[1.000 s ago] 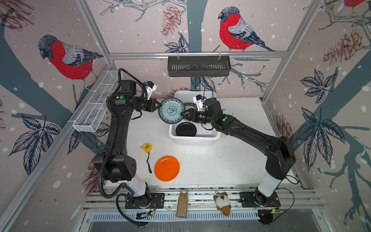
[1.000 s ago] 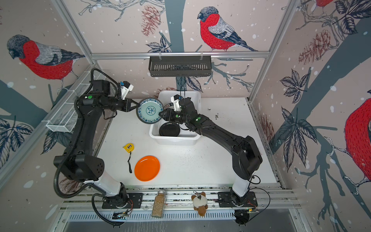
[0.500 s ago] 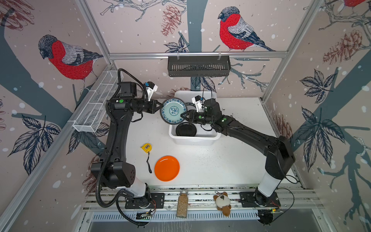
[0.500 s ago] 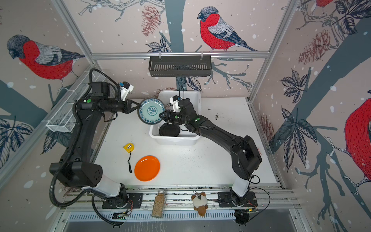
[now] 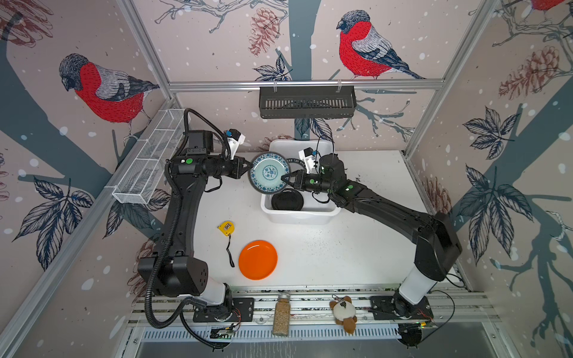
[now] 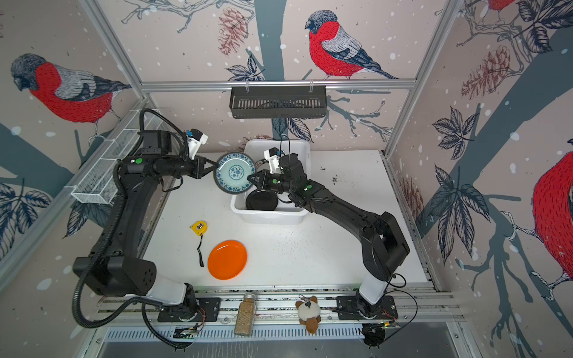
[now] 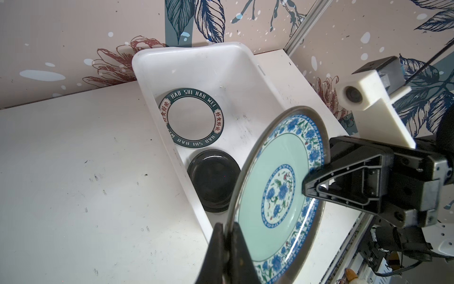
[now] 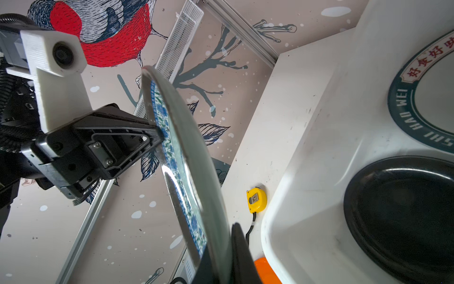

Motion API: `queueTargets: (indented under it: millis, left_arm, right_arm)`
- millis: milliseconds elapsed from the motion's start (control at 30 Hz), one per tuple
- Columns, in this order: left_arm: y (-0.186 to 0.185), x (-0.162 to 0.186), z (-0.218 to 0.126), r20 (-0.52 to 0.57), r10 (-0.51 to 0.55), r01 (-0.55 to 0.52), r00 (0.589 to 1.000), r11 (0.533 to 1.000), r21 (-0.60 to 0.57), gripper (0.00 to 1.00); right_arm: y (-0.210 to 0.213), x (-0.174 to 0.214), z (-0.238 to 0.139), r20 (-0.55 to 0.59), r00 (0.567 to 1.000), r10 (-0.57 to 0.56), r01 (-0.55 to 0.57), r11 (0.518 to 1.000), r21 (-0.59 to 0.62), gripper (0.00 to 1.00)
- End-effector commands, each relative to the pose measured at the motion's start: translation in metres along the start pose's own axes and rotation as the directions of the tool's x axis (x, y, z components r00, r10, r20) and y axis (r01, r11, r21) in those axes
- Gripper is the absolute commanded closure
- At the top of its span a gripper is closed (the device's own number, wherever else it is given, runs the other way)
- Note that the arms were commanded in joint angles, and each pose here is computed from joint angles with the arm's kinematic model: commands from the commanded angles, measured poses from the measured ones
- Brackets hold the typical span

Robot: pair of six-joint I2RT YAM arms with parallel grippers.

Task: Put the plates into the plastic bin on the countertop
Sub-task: 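Grip the patterned plate rim with the right gripper and open the left gripper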

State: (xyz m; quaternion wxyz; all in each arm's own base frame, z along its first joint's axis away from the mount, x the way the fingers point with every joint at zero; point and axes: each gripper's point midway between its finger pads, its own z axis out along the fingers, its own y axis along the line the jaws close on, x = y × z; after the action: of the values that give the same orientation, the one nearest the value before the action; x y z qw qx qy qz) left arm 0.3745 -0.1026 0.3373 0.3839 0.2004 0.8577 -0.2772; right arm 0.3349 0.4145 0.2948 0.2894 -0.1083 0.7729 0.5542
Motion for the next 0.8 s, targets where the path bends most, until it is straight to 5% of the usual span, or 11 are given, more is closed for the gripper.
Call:
queueTargets:
  millis: [0,100,333,767]
  left_arm:
    - [-0.013,-0.005,-0.003,0.028,0.001,-0.003,1.000,0.999,0.050,1.00]
    - [-0.015,-0.005,-0.003,0.032,-0.002,0.000,0.999,0.998,0.057,0.93]
    - [-0.013,-0.006,-0.010,0.045,0.011,-0.011,0.999,1.000,0.008,0.40]
    - [-0.006,-0.031,-0.026,0.084,0.064,-0.056,0.994,0.994,-0.096,0.25]
  right_arm:
    - [0.007,-0.008,-0.004,0.039,0.999,-0.019,0.020,1.000,-0.020,0.93]
    - [0.008,-0.008,-0.005,0.038,0.999,-0.019,0.020,0.999,-0.026,0.96]
    - [0.011,-0.009,-0.014,0.038,0.999,-0.025,0.026,1.000,-0.017,0.96]
    - [-0.054,-0.045,-0.070,-0.012,1.000,-0.025,0.027,0.977,0.211,0.96]
